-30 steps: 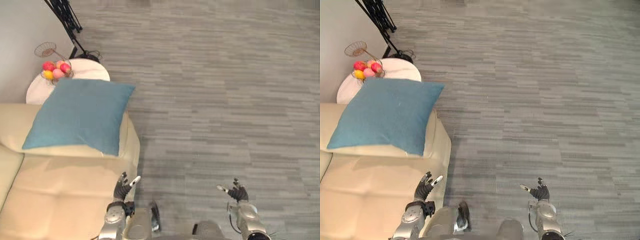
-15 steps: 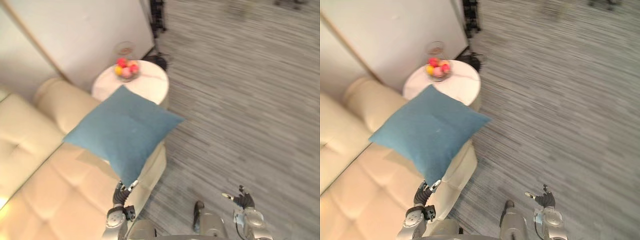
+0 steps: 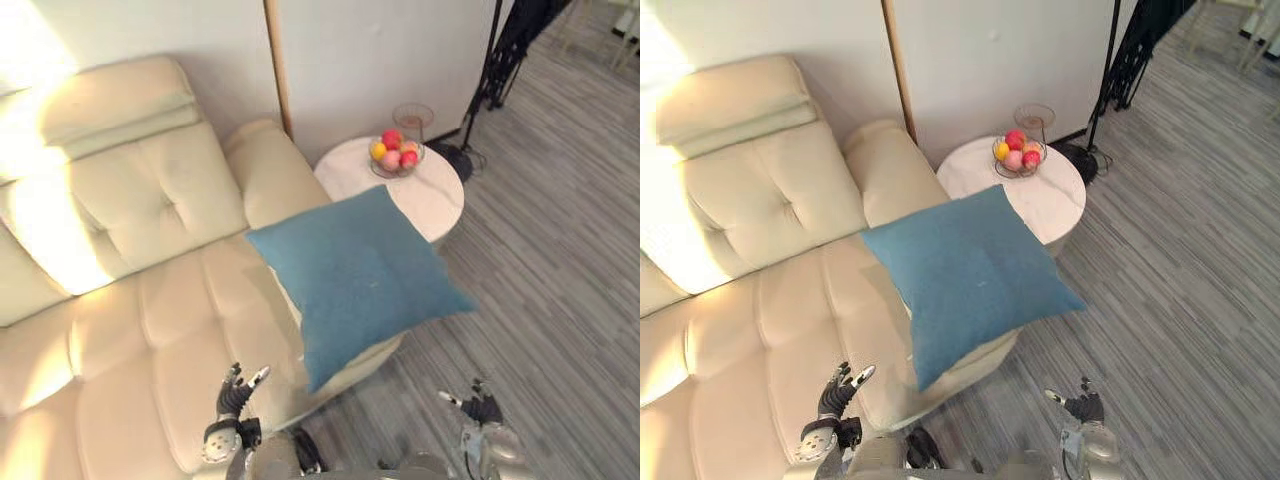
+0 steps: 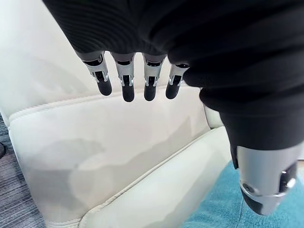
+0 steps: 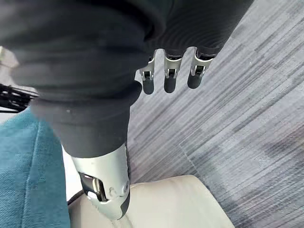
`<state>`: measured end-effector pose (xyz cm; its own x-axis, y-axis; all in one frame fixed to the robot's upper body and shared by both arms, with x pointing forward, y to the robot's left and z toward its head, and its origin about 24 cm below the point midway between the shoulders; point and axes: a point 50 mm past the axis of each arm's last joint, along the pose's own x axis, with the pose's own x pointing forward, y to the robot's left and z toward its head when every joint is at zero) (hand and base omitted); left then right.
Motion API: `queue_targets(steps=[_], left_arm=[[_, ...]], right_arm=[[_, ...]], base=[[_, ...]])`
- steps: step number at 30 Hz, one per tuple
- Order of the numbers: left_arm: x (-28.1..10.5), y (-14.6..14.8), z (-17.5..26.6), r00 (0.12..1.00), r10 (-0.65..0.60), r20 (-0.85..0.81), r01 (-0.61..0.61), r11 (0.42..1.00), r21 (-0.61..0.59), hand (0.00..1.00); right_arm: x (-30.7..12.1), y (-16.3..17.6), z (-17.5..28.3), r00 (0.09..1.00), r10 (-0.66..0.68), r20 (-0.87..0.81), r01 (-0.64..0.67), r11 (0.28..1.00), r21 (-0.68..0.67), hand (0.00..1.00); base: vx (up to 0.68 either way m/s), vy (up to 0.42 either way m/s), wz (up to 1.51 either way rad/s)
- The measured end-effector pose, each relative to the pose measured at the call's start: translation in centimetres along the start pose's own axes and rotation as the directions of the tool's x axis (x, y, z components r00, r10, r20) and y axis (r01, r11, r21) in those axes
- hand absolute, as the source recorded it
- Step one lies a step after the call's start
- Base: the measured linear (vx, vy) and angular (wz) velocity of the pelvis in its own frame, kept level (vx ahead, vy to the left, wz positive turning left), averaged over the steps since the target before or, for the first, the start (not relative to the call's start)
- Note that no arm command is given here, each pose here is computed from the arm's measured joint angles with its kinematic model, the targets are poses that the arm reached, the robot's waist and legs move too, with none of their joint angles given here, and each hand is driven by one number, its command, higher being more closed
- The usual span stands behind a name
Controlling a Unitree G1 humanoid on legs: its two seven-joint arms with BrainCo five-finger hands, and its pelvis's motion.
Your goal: Pick up cushions and gather them together orderly.
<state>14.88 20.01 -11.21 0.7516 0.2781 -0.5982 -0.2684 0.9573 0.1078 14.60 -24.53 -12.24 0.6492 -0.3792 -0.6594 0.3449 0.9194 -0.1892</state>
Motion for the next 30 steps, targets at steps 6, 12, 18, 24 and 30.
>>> queue_targets(steps=[6,12,18,24,30], left_arm=[[0.3,0.6,0.4,1.0,0.012,0.01,-0.012,1.0,0.023,0.0],[0.6,0.4,0.8,1.0,0.0,0.029,-0.001,1.0,0.031,0.0],[0.6,-0.6,1.6,0.997,-0.038,0.066,0.035,0.998,0.042,0.0],[0.4,-1.8,3.0,0.985,-0.114,0.129,0.105,0.992,0.073,0.0],[0.9,-5.0,5.8,0.948,-0.234,0.216,0.213,0.97,0.114,0.0]], right_arm=[[-0.6,-1.1,-1.4,0.999,-0.025,-0.039,0.027,0.999,0.042,0.0],[-0.4,-4.1,0.3,0.991,-0.129,0.028,0.126,0.988,0.089,0.0],[-1.7,-8.4,2.7,0.953,-0.253,0.167,0.236,0.965,0.118,0.0],[-1.3,-9.0,6.8,0.923,-0.233,0.306,0.217,0.972,0.084,0.0],[0.2,-6.3,14.7,0.864,-0.065,0.5,0.105,0.993,-0.052,0.0]], base=[[0.12,-0.079,0.76],[0.11,-0.165,0.14],[0.05,-0.082,0.02],[-0.05,0.022,0.08],[-0.17,-0.012,0.11]])
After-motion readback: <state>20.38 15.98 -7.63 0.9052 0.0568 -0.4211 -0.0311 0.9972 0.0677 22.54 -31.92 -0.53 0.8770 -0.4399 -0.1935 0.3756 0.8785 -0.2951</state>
